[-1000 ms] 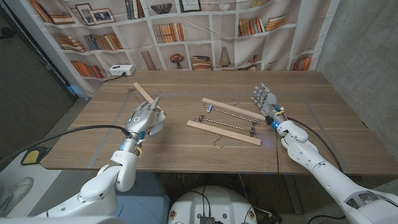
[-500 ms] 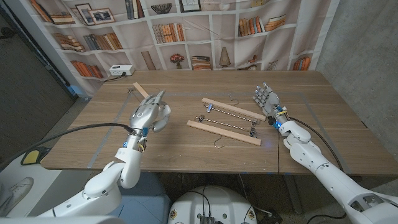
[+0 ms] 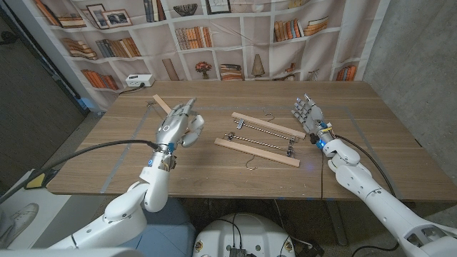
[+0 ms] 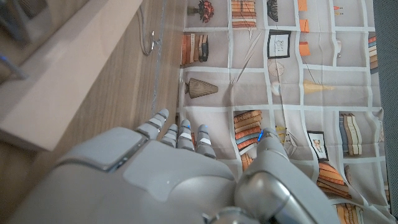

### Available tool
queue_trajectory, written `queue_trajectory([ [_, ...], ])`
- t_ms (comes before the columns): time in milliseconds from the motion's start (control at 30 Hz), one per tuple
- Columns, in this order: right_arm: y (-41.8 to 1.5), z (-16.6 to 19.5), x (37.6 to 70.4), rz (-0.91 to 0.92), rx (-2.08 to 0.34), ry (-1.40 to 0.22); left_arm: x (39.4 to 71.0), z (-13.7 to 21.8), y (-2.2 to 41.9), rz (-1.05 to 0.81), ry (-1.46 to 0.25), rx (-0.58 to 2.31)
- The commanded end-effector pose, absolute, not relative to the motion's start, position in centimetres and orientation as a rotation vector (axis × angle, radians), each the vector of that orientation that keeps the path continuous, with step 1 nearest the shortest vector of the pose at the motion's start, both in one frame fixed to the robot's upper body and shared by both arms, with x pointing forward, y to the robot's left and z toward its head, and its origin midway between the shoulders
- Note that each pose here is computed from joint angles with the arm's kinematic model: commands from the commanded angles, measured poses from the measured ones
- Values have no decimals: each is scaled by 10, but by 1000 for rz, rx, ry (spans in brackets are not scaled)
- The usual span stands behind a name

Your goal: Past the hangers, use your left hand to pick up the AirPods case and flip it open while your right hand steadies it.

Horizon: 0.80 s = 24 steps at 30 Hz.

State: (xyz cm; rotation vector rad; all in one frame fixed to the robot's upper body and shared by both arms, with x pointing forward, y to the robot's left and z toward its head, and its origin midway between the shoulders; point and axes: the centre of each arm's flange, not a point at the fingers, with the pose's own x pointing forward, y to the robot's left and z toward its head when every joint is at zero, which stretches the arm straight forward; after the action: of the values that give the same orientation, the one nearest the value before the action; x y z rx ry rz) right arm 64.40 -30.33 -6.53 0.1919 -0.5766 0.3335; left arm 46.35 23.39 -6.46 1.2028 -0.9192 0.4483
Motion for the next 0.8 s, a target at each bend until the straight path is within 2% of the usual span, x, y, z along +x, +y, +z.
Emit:
queue_trajectory([
  [33, -309, -65, 638, 341, 188, -592, 469, -57, 215, 382, -1008, 1080],
  [500, -312, -58, 630, 365, 189, -632, 487, -44, 199, 234, -1027, 780],
  [800, -315, -50, 622, 377, 179, -658, 490, -42, 183, 227, -1065, 797],
])
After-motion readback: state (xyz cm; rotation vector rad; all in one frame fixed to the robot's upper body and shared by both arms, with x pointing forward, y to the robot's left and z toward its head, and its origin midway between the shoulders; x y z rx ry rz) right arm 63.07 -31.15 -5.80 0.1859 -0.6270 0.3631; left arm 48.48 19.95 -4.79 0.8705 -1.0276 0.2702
